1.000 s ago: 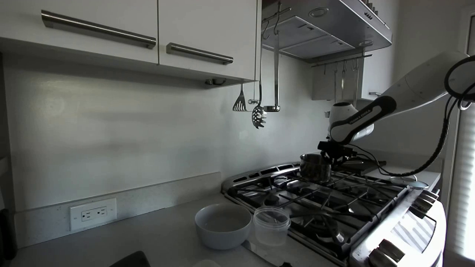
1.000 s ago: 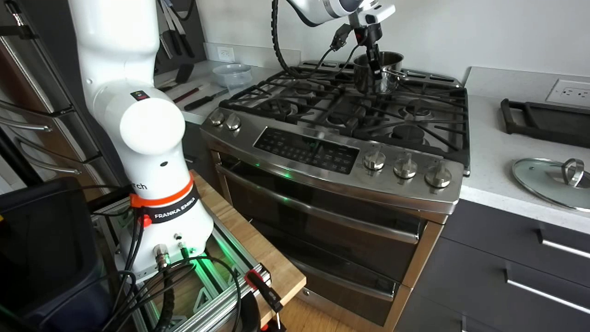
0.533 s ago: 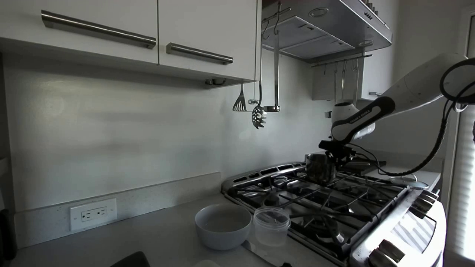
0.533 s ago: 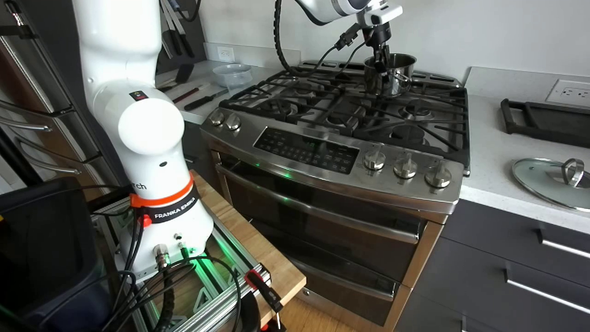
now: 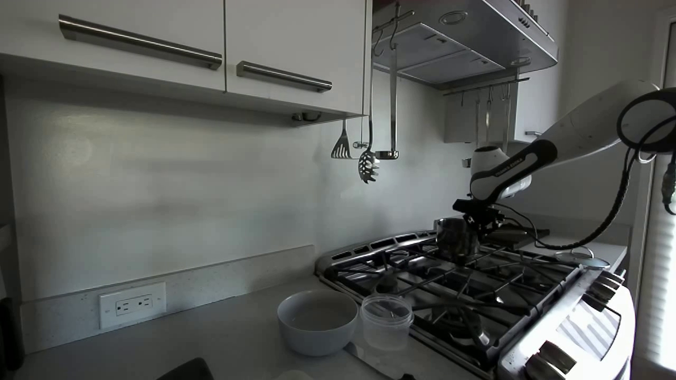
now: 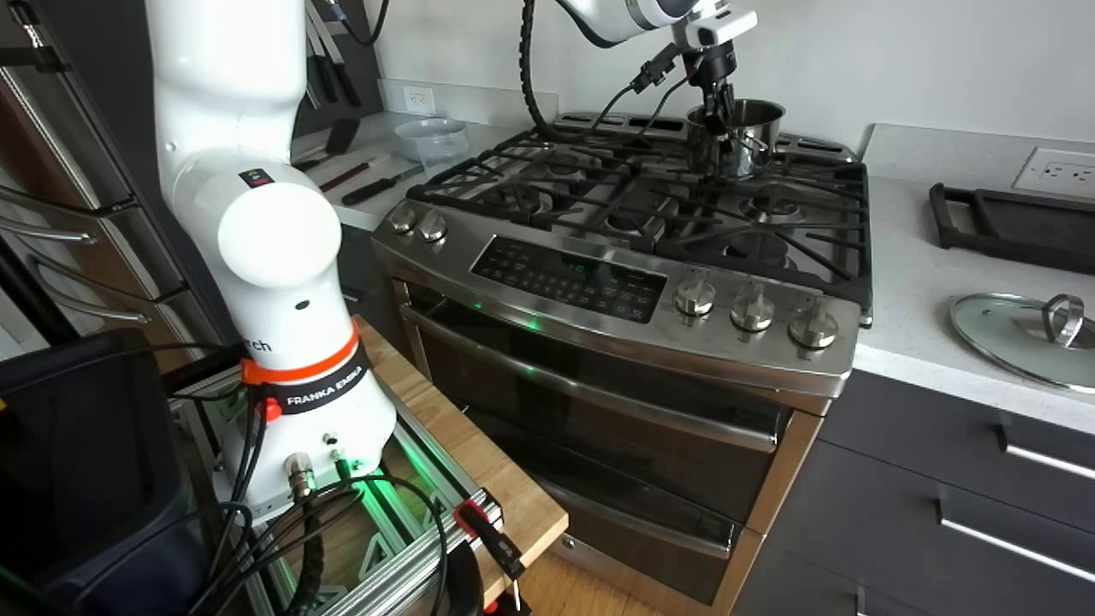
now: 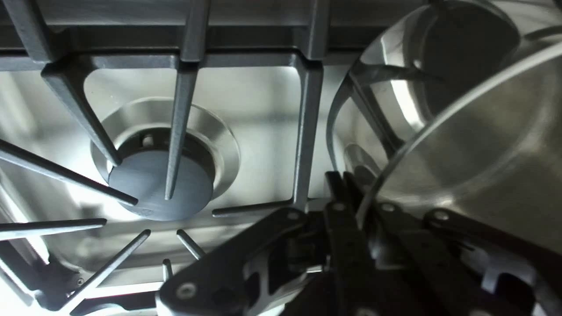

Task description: Move the pot to the right

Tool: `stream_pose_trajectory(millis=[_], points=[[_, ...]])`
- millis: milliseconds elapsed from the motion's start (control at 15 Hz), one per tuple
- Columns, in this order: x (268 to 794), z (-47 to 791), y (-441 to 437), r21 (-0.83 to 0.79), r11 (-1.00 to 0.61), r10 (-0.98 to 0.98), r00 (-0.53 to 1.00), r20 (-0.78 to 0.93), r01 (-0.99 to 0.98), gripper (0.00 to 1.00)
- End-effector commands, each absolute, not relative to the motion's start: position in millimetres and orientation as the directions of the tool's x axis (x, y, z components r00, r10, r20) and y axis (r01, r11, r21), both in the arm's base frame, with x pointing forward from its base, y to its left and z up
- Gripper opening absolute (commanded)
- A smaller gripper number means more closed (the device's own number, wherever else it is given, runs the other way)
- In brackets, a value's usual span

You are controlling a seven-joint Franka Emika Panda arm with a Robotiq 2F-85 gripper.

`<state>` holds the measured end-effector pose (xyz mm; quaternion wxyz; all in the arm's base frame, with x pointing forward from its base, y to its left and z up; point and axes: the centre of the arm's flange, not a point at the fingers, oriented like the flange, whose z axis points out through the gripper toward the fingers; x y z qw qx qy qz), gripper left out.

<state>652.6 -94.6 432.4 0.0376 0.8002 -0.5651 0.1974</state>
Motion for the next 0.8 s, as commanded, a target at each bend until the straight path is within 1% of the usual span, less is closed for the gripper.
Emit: stream_pose_trajectory(millis=[0, 267, 533, 733], points=[[658, 432, -103, -0.193, -0.238, -0.929, 0.165, 0.331, -0.952, 0.02], [661, 434, -114, -0.233, -0.089, -0.955, 0.017, 0.297, -0.969, 0.02], [669, 430, -132, -0.255, -0.004, -0.959, -0.068, 0.274, -0.967, 0.02], [677, 431, -144, -0.267, 0.033, -0.963, -0.102, 0.248, -0.963, 0.02]])
